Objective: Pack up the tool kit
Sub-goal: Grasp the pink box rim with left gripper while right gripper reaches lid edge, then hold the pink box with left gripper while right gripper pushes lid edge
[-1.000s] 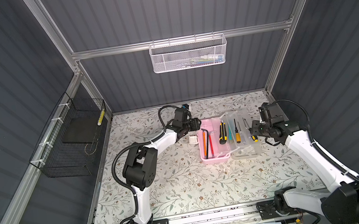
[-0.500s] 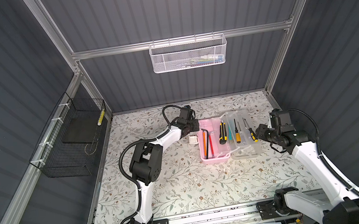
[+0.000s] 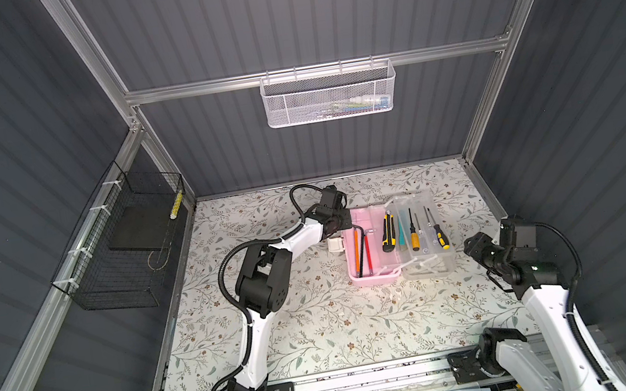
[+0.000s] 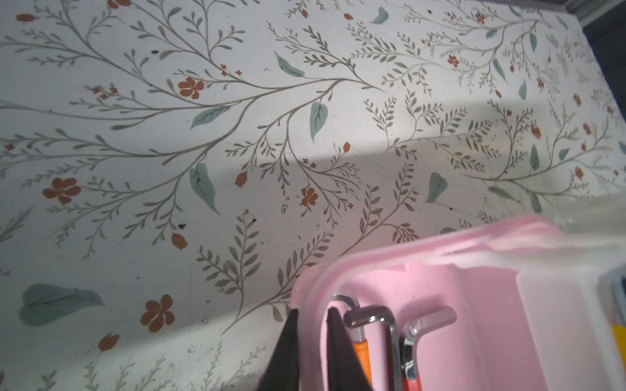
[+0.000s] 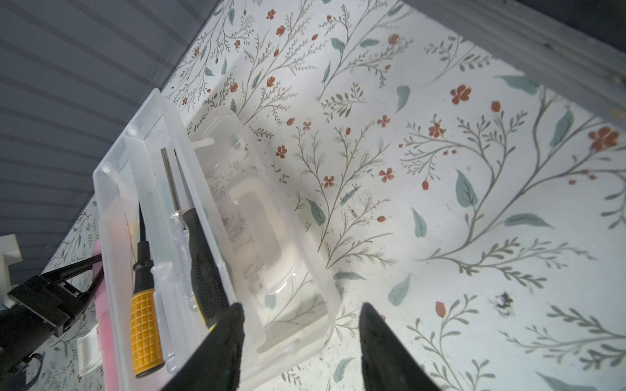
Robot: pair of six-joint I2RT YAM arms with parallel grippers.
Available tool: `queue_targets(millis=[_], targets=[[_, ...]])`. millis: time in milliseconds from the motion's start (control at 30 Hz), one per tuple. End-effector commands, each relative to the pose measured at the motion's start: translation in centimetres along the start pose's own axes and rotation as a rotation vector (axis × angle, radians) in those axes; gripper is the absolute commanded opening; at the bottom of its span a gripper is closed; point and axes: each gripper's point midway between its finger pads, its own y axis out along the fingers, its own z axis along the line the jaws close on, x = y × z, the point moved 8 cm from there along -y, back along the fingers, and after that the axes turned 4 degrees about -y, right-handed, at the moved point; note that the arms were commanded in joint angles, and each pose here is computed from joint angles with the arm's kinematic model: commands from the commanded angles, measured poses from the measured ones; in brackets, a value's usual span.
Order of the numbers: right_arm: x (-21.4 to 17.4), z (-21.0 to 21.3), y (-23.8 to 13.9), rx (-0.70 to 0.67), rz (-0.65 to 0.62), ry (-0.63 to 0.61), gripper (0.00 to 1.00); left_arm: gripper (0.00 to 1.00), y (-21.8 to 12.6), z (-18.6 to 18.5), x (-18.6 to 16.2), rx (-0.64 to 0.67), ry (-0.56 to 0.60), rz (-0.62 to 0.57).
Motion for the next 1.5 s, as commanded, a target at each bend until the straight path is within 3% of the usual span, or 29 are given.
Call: queue_targets(millis=[0,300,567,767,1467], targets=[[-1.3,-0.1,1.2,0.090,0.079,0.068,0.55,0.06,-0.5,0.5,-0.1,0.054,0.037,0.004],[-4.7,-0.7,4.3,0.220,0.231,0.148,0.53,0.00,-2.3,1.7,-0.8,0.125,-0.003,-0.016],[-5.3,-0.1,4.2,0.280,0.279,0.093,0.51,0.00,-2.2,4.5,-1.6,0.292,-0.112,-0.015],[-5.7,0.7,4.5,0.278,0.314,0.040,0.51,0.00,-1.5,7.3,-1.3,0.225,-0.272,0.005],[-4.4,3.2,8.5,0.307,0.353,-0.026,0.49,0.00,-1.6,6.6,-1.3,0.131,-0.301,0.005]])
